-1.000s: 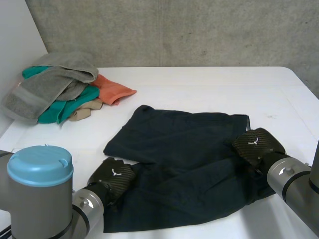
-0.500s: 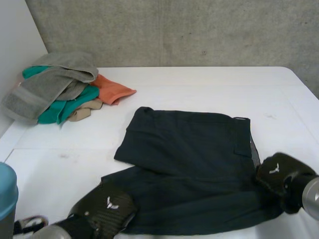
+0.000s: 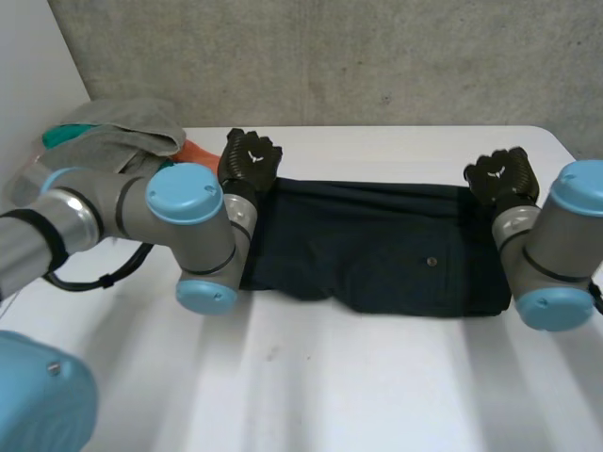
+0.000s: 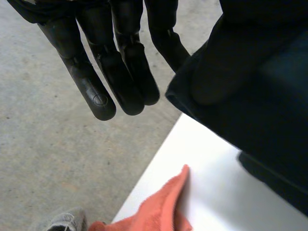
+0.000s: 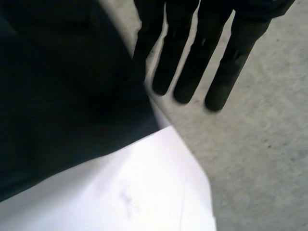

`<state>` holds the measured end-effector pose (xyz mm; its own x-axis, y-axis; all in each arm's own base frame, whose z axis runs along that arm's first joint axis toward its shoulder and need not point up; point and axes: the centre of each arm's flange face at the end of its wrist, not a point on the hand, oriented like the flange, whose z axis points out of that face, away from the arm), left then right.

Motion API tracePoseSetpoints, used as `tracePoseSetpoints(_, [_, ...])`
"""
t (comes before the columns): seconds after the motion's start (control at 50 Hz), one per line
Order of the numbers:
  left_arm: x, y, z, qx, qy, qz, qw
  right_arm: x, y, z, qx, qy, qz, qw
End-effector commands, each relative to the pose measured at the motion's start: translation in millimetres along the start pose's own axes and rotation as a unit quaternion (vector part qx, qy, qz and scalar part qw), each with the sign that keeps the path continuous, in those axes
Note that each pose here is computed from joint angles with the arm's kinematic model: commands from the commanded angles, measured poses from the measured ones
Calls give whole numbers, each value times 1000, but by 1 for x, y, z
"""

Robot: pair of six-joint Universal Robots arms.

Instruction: Fold the laundry.

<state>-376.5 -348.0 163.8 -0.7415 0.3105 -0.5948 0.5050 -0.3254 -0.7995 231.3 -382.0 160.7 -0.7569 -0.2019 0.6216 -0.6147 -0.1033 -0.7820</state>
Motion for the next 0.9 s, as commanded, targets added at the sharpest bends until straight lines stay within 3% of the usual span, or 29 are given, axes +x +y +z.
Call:
tracePoseSetpoints(0.02, [11, -10, 16, 76, -30, -9, 997, -13, 9, 32, 49, 25, -2, 998])
tracePoseSetpoints(0.12, [19, -23, 6, 99, -28, -19, 995, 0, -3, 31, 59, 38, 23, 997])
tracePoseSetpoints(0.28, [-21, -64, -33, 105, -26, -52, 993, 39, -42, -35, -18, -28, 96, 995])
tracePoseSetpoints(0.38, [-36, -76, -62, 103, -16, -86, 991, 30, -11, -80, -162, -120, 153, 967])
tracePoseSetpoints(0.46, [-37, -73, -81, 91, -2, -106, 990, 19, 5, -100, -187, -162, 172, 954])
tracePoseSetpoints(0.76, [-27, -57, -92, 66, 13, -110, 992, -5, 43, -82, -130, -133, 166, 968])
tracePoseSetpoints(0.9, [-25, -57, -96, 60, 16, -113, 992, 15, 39, -82, -132, -82, 147, 977])
